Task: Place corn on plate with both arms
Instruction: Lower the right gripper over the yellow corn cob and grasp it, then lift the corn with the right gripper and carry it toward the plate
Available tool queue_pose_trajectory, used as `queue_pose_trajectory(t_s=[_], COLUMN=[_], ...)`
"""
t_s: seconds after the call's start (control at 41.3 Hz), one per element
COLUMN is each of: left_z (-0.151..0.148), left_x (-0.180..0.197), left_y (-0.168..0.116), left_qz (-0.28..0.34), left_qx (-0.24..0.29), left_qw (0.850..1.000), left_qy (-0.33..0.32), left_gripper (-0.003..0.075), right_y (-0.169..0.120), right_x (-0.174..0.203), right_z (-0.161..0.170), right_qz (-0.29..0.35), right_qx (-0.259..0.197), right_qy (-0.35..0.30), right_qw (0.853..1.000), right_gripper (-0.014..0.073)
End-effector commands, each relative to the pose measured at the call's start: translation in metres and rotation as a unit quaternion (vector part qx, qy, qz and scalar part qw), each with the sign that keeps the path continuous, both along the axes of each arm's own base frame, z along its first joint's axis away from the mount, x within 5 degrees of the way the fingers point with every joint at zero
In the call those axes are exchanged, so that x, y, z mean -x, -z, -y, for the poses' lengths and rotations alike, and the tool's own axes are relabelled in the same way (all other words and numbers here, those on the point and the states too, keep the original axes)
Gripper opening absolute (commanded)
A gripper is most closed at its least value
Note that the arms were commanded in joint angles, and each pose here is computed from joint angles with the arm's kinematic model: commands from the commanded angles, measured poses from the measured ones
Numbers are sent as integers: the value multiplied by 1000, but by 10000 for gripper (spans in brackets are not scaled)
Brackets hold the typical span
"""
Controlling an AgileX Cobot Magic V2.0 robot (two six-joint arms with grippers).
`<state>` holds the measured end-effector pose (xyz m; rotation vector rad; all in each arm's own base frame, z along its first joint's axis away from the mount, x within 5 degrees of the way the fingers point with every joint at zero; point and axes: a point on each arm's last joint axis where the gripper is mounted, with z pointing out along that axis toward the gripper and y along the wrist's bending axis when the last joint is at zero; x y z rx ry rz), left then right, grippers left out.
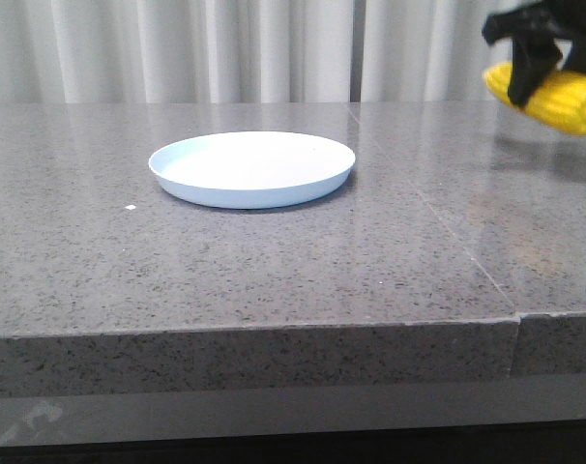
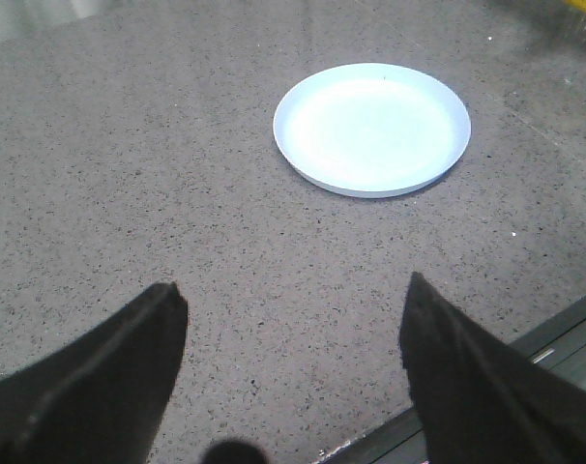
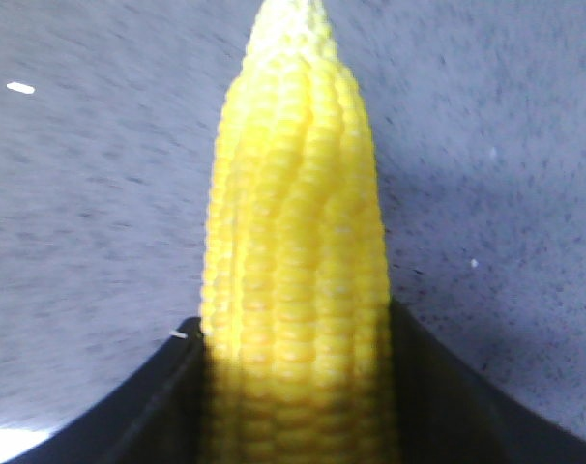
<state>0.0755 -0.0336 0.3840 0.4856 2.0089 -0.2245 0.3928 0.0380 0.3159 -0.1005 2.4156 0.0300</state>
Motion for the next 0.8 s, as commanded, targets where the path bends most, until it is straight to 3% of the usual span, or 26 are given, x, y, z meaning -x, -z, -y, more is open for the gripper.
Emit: queue_pose_trajectory(t_s=[0.0, 0.145, 0.29, 0.46, 0.775], left_z=[2, 2, 2, 2, 2], left_x=[-2, -2, -2, -2, -2], left_y=[-12, -12, -12, -12, -12], left_qz=[37, 37, 37, 37, 38], left_qx=[25, 25, 25, 25, 25], left_qw=[999, 999, 999, 999, 999], left_qy=[3, 3, 3, 3, 3], left_gripper=[463, 463, 463, 463, 463], right_y=[-60, -83, -88, -73, -32], right_x=[25, 51, 68, 75, 48], right_z=[-16, -54, -98, -149, -186], right_qz=[93, 117, 113, 91, 78], right_qx=[-14, -54, -101, -141, -215], right_qy=[-27, -79, -137, -189, -163], right_qw=[995, 988, 979, 967, 960], right_gripper=[328, 328, 328, 328, 329])
